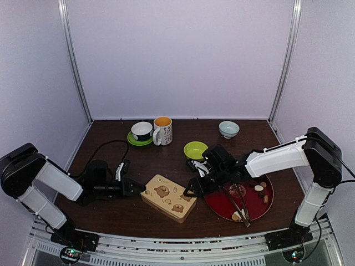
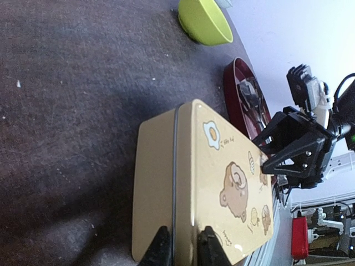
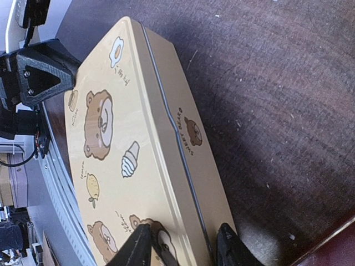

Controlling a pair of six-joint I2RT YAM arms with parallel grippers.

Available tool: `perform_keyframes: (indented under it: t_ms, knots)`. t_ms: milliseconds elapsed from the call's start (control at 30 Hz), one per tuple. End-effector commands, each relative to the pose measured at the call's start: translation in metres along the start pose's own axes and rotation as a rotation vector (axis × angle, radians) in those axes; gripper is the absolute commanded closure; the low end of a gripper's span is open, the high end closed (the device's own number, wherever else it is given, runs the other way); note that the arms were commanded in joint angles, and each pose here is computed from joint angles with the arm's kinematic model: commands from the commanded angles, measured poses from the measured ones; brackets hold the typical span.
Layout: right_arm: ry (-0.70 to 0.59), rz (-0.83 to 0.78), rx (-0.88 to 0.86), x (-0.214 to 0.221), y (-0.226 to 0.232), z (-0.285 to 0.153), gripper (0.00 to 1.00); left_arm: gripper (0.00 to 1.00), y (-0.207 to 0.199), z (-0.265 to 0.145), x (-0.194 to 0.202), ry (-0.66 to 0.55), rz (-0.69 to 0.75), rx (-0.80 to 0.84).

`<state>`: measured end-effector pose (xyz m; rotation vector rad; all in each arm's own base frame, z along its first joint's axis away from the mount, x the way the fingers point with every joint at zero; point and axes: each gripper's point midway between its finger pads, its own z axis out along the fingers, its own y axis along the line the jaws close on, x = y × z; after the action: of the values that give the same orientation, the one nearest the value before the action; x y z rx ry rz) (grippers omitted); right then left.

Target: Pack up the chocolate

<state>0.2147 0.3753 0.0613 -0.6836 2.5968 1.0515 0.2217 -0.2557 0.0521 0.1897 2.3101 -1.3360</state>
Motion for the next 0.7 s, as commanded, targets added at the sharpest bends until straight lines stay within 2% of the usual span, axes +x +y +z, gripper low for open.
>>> perform_keyframes:
  t_ms: [0, 133, 333, 500, 667]
  knots:
    - [-0.016, -0.008, 0.036, -0.006, 0.002, -0.005, 0.61, 0.85, 0.072, -0.016, 0.078, 0.199, -0.184, -0.273]
    - [-0.051, -0.017, 0.036, -0.014, 0.01, -0.018, 0.59, 0.84, 0.077, -0.024, 0.077, 0.2, -0.164, -0.333]
    - [-0.079, -0.017, 0.039, -0.017, 0.014, -0.031, 0.57, 0.62, 0.068, -0.031, 0.063, 0.191, -0.13, -0.371]
    - [-0.086, -0.005, 0.041, -0.013, 0.013, -0.036, 0.57, 0.45, 0.047, -0.035, 0.041, 0.146, -0.082, -0.338]
    - [-0.099, 0.01, 0.038, -0.01, 0.012, -0.039, 0.58, 0.4, 0.016, -0.038, 0.008, 0.061, -0.004, -0.284]
